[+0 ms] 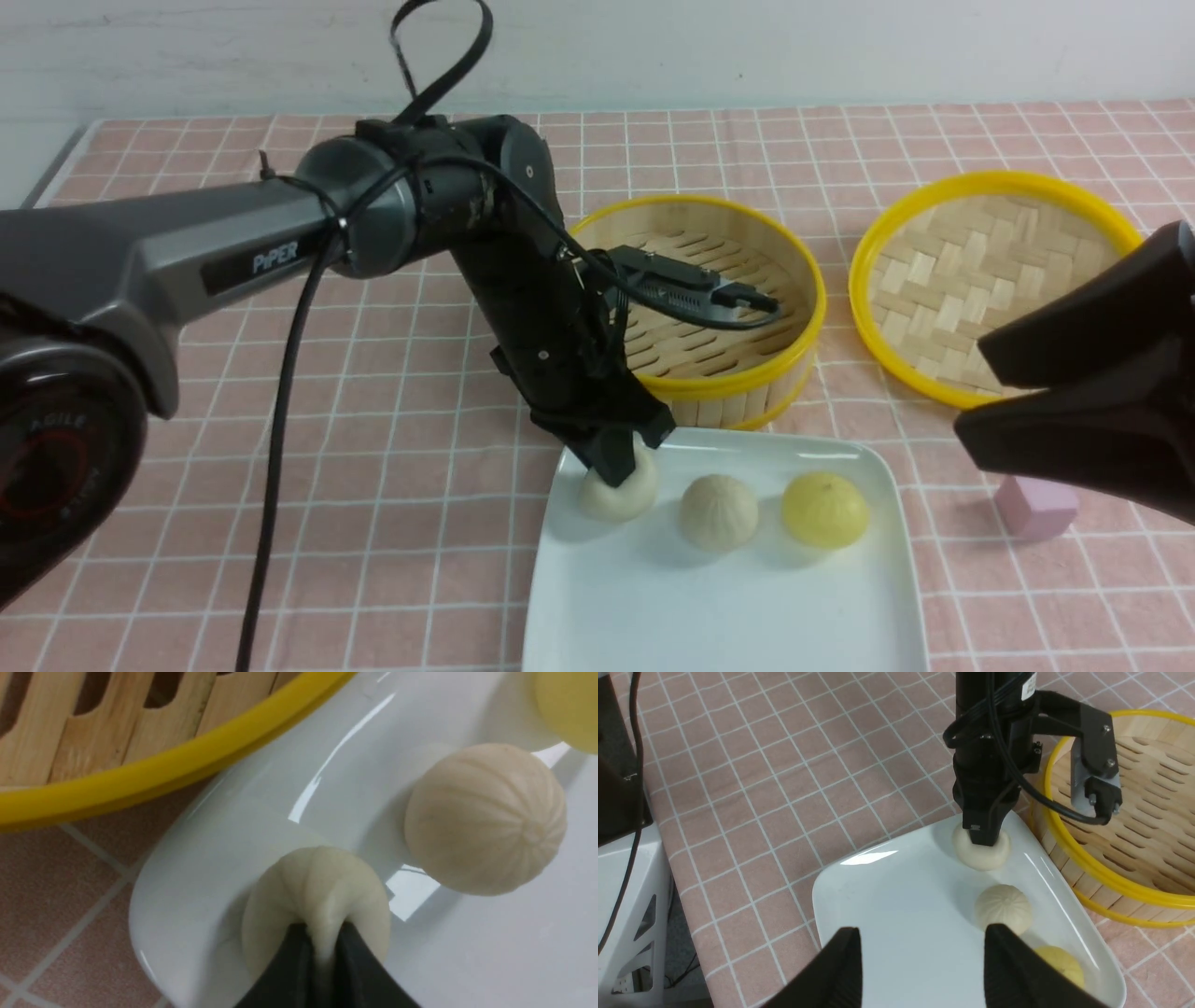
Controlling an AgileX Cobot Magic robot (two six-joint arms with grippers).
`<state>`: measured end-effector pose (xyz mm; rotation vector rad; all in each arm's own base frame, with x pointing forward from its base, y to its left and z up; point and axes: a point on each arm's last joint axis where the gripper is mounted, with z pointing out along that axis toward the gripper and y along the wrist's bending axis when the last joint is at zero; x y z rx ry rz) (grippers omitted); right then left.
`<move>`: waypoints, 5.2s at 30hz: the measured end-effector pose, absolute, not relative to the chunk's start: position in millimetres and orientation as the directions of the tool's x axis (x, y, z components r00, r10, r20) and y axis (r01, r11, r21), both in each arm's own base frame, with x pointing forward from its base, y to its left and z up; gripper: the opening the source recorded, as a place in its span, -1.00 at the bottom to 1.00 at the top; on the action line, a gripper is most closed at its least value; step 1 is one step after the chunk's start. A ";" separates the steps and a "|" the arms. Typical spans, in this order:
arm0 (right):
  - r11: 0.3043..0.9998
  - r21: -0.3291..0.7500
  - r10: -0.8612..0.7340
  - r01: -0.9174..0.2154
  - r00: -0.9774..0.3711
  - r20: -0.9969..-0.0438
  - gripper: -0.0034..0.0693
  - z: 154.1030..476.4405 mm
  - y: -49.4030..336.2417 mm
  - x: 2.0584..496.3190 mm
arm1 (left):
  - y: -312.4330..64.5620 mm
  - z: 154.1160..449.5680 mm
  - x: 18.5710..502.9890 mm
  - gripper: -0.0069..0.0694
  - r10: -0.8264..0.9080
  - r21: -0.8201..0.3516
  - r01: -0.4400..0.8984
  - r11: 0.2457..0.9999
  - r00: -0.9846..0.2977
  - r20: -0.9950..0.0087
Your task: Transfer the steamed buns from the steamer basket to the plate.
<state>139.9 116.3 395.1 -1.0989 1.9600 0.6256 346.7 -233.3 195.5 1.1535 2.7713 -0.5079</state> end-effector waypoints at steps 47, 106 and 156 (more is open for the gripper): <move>0.756 -0.281 -0.231 -0.591 0.160 -0.960 0.11 465.5 55.0 70.5 | -145.2 515.9 270.6 0.67 0.325 0.106 0.446 0.889 -0.449 -0.833; 0.870 -0.136 -0.310 -0.474 -0.311 -0.899 0.11 209.5 22.1 43.9 | -151.1 526.8 278.3 0.66 0.267 0.101 0.449 0.888 -0.324 -0.907; 0.986 -0.156 -0.165 -0.055 -0.312 -0.935 0.11 174.3 1.1 51.3 | -160.8 518.5 290.6 0.34 0.254 0.079 0.465 0.882 -0.327 -0.910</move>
